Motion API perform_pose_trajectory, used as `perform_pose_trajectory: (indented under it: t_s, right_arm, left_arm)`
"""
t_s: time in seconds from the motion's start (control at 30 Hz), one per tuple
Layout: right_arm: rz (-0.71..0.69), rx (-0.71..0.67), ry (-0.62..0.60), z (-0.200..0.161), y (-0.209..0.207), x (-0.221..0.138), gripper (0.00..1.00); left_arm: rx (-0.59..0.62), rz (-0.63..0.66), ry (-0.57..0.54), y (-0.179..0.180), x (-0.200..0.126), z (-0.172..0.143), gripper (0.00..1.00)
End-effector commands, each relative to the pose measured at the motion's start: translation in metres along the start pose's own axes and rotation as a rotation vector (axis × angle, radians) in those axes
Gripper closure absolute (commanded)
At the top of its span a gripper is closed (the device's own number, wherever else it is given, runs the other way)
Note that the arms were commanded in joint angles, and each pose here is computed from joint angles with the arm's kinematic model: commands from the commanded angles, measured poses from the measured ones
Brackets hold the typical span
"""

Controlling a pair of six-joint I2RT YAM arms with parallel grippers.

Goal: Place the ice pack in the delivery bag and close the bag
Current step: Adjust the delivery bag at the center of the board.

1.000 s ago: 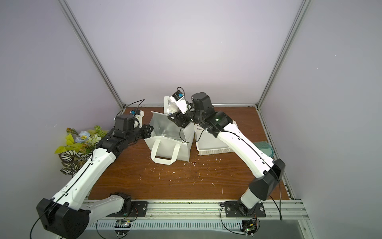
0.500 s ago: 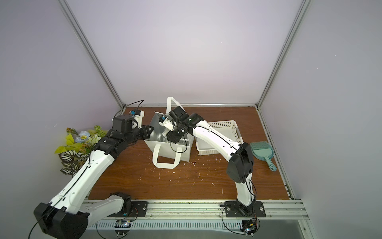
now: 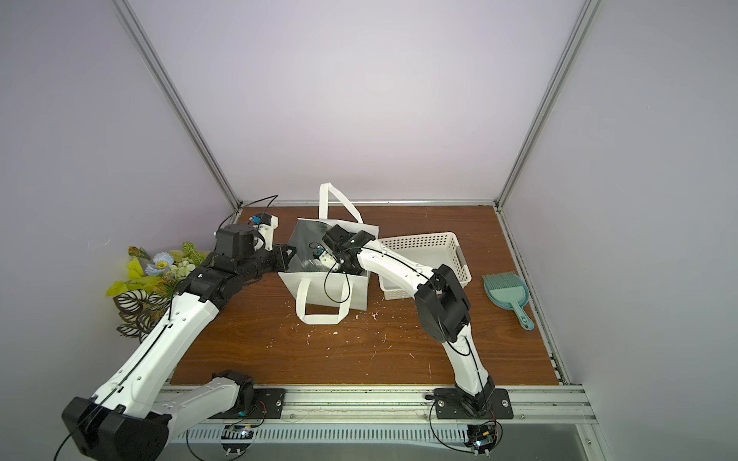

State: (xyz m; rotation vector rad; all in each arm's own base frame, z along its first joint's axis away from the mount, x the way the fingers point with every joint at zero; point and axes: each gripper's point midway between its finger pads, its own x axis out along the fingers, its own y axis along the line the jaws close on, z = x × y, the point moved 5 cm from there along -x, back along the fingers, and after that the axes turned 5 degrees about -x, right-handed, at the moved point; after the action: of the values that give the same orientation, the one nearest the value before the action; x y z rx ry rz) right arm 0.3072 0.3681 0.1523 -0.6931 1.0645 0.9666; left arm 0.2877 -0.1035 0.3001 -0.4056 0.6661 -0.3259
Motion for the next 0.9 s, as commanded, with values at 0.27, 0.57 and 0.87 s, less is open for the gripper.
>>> perform_pose_trajectory:
  t_s: [0.27,0.57,0.87]
  right_arm:
    - [-0.063,0.021,-0.246,0.042,-0.002,-0.093,0.15]
    - [-0.112,0.029,-0.519,0.052,0.006,-0.205,0.12]
    - [-0.204,0.140,-0.714,-0.005,0.013,-0.253,0.10]
  left_arm:
    - [-0.021,0.009,-0.059,0.000,-0.005,0.005,0.97]
    - [-0.157,0.080,-0.128,0.013,-0.003,0.007,0.97]
    - [-0.273,0.193,-0.203,0.029,-0.009,0.011,0.98]
